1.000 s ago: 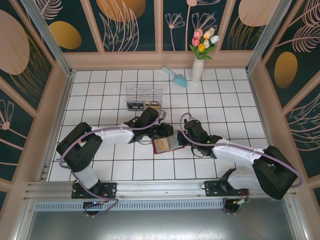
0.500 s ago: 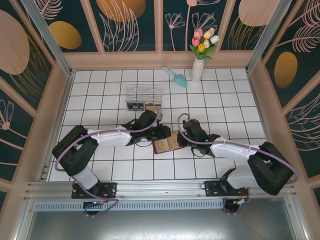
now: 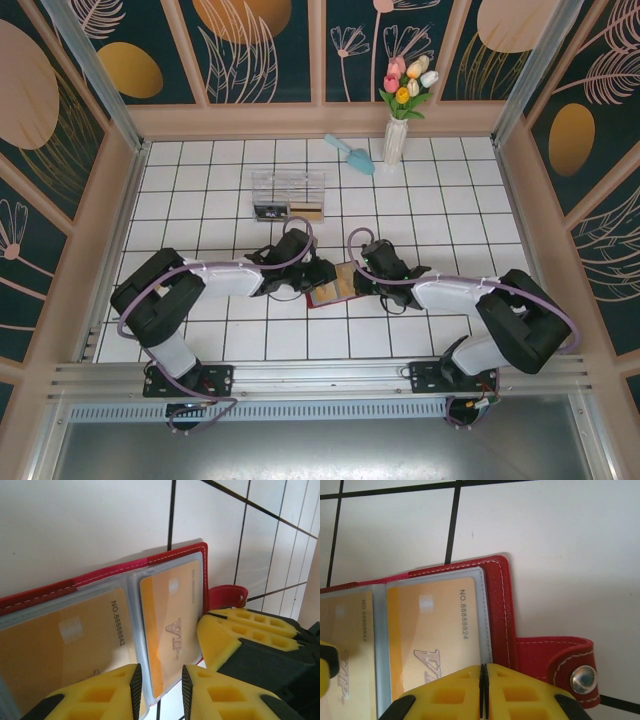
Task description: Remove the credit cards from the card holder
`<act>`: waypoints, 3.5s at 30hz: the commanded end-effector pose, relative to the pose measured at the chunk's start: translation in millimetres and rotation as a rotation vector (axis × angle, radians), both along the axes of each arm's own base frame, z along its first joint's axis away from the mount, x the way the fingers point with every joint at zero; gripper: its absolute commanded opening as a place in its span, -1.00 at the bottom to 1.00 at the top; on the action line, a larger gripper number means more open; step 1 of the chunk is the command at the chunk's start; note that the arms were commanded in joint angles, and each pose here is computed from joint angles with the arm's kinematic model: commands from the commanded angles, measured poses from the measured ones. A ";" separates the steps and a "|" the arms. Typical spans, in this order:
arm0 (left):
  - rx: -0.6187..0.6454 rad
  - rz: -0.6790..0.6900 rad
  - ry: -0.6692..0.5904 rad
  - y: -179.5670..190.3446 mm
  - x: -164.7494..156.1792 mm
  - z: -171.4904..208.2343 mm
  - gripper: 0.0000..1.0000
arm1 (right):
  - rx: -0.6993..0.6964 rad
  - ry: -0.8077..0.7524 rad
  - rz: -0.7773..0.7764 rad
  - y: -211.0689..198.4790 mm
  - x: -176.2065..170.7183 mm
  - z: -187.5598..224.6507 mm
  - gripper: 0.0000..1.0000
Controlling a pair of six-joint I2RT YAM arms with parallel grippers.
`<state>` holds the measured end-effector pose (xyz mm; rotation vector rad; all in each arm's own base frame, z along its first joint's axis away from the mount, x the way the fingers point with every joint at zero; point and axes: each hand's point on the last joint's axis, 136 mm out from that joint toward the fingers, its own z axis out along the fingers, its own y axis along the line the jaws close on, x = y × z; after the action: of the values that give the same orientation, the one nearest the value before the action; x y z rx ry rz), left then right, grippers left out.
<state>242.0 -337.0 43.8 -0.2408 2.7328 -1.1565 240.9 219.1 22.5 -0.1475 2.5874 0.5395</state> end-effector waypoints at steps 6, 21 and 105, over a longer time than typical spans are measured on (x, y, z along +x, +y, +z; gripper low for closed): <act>0.029 0.051 0.045 3.3 2.1 -21.5 -0.39 | 0.015 0.024 0.033 7.5 -8.8 -6.7 -0.78; 0.034 0.057 0.017 -2.7 7.4 -9.6 -0.39 | 0.038 0.028 0.041 12.6 -14.5 -6.4 -0.78; 0.004 0.119 -0.025 49.7 -23.3 9.7 -1.00 | 0.009 0.069 -0.061 -3.7 -4.5 -13.7 -0.84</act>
<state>221.0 -300.0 55.3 -0.3590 2.6461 -1.1847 239.7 232.4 20.7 -0.0775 2.5907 0.6354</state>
